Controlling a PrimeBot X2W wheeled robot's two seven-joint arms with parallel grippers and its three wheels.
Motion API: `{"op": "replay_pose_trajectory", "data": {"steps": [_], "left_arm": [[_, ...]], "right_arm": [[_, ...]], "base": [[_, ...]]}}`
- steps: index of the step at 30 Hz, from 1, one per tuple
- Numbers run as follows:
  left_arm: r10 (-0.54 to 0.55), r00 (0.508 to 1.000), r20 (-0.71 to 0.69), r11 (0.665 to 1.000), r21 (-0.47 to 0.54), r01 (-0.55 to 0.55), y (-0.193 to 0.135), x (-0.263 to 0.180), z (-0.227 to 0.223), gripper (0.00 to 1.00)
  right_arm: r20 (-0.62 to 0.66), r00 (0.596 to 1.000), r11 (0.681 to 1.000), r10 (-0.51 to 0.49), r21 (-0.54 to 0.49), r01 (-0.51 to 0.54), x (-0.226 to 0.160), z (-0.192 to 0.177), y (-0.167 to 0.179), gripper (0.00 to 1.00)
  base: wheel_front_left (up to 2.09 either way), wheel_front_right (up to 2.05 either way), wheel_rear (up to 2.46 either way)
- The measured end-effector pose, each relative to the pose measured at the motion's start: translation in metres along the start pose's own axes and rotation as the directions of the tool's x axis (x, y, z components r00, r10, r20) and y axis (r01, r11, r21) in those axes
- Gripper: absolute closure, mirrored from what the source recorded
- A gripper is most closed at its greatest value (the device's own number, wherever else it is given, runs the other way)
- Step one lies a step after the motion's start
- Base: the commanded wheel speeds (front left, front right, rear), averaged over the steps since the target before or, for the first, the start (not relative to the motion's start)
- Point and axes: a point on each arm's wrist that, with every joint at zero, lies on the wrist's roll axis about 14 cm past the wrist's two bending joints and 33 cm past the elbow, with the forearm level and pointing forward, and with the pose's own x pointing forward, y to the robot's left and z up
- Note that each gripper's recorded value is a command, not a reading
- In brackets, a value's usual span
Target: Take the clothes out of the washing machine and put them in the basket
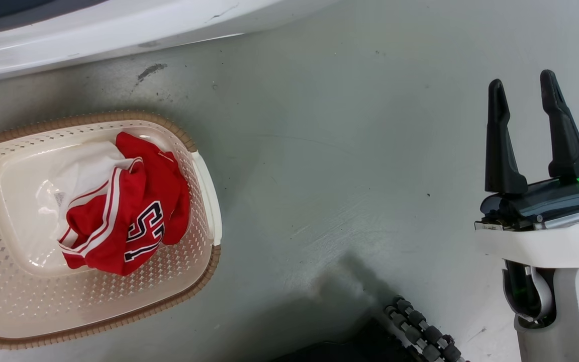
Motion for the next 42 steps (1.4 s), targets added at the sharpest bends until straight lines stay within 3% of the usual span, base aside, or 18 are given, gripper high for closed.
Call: {"op": "replay_pose_trajectory", "data": {"steps": [1,2,18,32,42], "left_arm": [[0.003,1.0,0.007,1.0,0.0,-0.003,0.0,0.0,0.001,0.84],[0.003,1.0,0.014,1.0,0.001,-0.003,0.0,0.0,0.001,1.0],[-0.008,0.97,0.241,1.0,0.024,0.002,-0.005,-0.032,0.036,1.0],[-0.094,0.85,0.519,0.996,0.041,0.085,-0.038,-0.119,0.043,1.0],[-0.073,0.766,0.639,0.995,0.0,0.095,-0.034,-0.185,0.022,1.0]], "right_arm": [[0.0,1.0,1.0,-0.001,0.0,0.001,0.0,0.0,0.0,0.0],[-0.001,1.0,1.0,-0.002,0.0,0.002,0.0,0.0,-0.001,0.0],[0.046,0.999,1.0,0.005,0.003,-0.006,-0.003,0.02,0.002,0.0],[0.132,0.99,0.999,0.052,-0.007,-0.052,-0.021,0.059,0.02,0.0],[0.198,0.974,0.994,0.109,-0.007,-0.11,-0.04,0.088,0.041,0.0]], "base": [[0.0,0.0,0.0],[0.0,0.0,0.0],[0.0,0.0,0.0],[0.0,0.0,0.0],[0.0,0.0,0.0]]}}
